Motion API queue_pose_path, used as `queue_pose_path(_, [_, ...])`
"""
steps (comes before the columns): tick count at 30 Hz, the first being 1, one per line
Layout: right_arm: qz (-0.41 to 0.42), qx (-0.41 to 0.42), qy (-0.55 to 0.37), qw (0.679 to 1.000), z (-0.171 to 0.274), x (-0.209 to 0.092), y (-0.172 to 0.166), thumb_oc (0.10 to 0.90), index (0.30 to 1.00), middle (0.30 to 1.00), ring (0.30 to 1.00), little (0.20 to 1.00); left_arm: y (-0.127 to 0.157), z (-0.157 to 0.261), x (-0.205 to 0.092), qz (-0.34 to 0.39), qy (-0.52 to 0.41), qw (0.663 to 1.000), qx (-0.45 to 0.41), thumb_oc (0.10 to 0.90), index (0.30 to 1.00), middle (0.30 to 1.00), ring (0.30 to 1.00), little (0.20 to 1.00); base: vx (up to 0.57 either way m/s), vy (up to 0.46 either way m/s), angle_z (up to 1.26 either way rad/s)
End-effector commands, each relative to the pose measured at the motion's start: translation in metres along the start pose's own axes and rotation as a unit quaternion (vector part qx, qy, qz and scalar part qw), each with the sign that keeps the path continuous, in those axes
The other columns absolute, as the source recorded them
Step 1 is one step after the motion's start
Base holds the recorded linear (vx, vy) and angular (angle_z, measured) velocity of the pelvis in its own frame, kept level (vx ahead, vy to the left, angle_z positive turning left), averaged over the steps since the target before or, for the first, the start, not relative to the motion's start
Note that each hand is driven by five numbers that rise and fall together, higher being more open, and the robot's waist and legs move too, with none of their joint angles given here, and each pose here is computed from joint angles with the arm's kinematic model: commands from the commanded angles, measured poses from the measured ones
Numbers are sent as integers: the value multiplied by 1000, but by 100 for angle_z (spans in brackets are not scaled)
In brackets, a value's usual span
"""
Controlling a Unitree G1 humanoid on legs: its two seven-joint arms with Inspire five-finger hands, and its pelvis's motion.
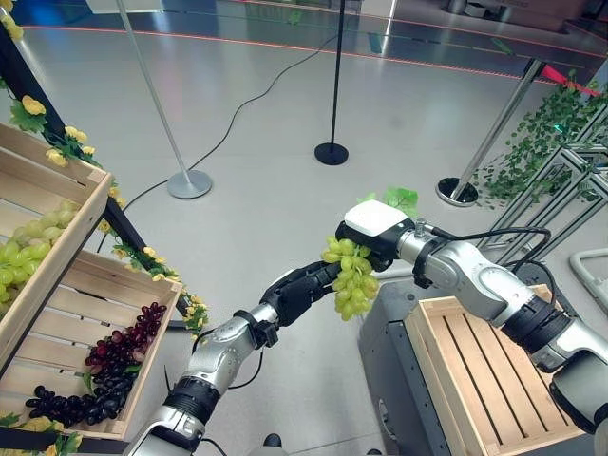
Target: Pick up the fruits from the basket on one side to the basket on the other side
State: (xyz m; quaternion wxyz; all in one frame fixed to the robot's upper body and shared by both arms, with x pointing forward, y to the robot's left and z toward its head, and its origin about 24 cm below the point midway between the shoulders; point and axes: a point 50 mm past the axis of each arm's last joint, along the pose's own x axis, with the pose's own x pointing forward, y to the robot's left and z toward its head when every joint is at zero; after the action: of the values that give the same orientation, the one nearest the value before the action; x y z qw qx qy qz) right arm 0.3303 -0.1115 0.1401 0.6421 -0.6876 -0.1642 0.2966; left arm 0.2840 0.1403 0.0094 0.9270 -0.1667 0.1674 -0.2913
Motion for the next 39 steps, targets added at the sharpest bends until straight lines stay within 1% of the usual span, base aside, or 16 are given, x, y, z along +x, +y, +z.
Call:
queue_pose_path(1, [-100, -34, -42, 994, 19, 18, -59, 400, 300, 300, 300, 300, -53, 42, 36, -148, -58, 987, 34, 800, 900, 900, 900, 900, 0, 0, 0])
queue_pose_path(4, [-100, -17, -39, 994, 18, 21, -59, 400, 300, 300, 300, 300, -58, 41, 37, -170, -57, 984, 23, 800, 900, 900, 900, 900, 0, 0, 0])
queue_pose_path(7, [-99, -4, -38, 994, 18, 24, -56, 400, 300, 300, 300, 300, -63, 39, 39, -184, -62, 981, -6, 800, 900, 900, 900, 900, 0, 0, 0])
queue_pose_path(11, [-101, 26, -32, 994, 15, 26, -56, 400, 300, 300, 300, 300, -63, 35, 39, -188, -54, 981, -3, 800, 900, 900, 900, 900, 0, 0, 0])
queue_pose_path(15, [-97, 40, -27, 994, 12, 27, -53, 400, 300, 300, 300, 300, -63, 34, 39, -192, -47, 980, -4, 800, 900, 900, 900, 900, 0, 0, 0])
queue_pose_path(19, [-101, 45, -26, 994, 11, 28, -51, 400, 300, 300, 300, 300, -62, 33, 40, -184, -50, 982, -12, 800, 900, 900, 900, 900, 0, 0, 0])
queue_pose_path(24, [-109, 46, -28, 993, 10, 27, -57, 400, 300, 300, 300, 300, -53, 28, 40, -153, -50, 986, -28, 800, 900, 900, 900, 900, 0, 0, 0])
queue_pose_path(29, [-111, 48, -27, 992, 9, 26, -59, 400, 300, 300, 300, 300, -52, 25, 41, -145, -51, 988, -29, 800, 900, 900, 900, 900, 0, 0, 0])
queue_pose_path(30, [-112, 48, -27, 992, 9, 26, -59, 400, 300, 300, 300, 300, -53, 25, 41, -147, -52, 987, -26, 744, 815, 815, 815, 815, 0, 0, 0])
queue_pose_path(31, [-112, 48, -27, 992, 9, 26, -60, 400, 300, 300, 300, 300, -53, 25, 41, -146, -52, 988, -25, 549, 524, 524, 524, 524, 0, 0, 0])
queue_pose_path(32, [-111, 47, -28, 992, 9, 26, -60, 400, 300, 300, 300, 300, -53, 25, 41, -146, -52, 988, -23, 549, 524, 524, 524, 524, 0, 0, 0])
queue_pose_path(33, [-110, 47, -28, 992, 9, 26, -60, 400, 300, 300, 300, 300, -53, 26, 42, -147, -52, 988, -23, 400, 300, 300, 300, 300, 0, 0, 0])
queue_pose_path(39, [-111, 45, -37, 992, 12, 26, -62, 400, 300, 300, 300, 300, -54, 28, 43, -148, -55, 987, -18, 400, 300, 300, 300, 300, 0, 0, 0])
